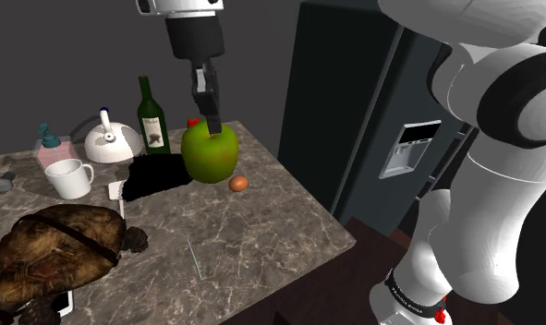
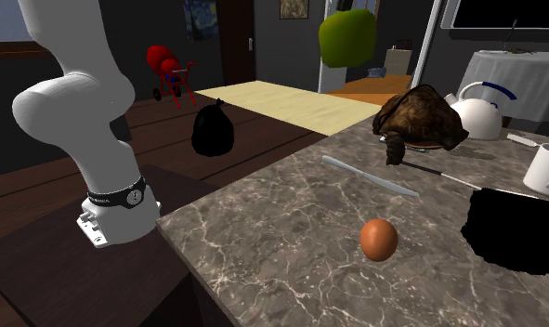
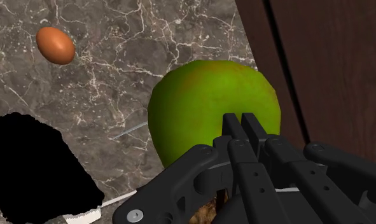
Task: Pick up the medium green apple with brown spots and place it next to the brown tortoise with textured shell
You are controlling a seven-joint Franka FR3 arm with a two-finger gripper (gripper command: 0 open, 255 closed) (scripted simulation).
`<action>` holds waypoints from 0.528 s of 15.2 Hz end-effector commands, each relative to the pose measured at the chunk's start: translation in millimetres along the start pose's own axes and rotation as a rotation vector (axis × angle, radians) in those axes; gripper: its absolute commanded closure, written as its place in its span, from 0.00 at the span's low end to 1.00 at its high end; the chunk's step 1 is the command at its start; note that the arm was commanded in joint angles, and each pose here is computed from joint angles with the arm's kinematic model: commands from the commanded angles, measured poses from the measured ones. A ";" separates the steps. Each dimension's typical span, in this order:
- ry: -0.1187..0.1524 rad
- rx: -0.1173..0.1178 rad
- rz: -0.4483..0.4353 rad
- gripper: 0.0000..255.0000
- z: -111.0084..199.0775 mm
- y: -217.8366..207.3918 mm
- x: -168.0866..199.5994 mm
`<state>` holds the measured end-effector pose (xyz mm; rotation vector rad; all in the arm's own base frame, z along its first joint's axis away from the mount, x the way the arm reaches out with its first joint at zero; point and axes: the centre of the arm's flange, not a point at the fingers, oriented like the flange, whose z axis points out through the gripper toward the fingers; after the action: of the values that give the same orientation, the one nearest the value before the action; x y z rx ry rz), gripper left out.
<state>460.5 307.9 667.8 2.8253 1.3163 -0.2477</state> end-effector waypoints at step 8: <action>0.001 0.000 0.001 1.00 47.2 -0.3 11.0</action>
<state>460.5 312.5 624.5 2.8260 1.3149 -0.2474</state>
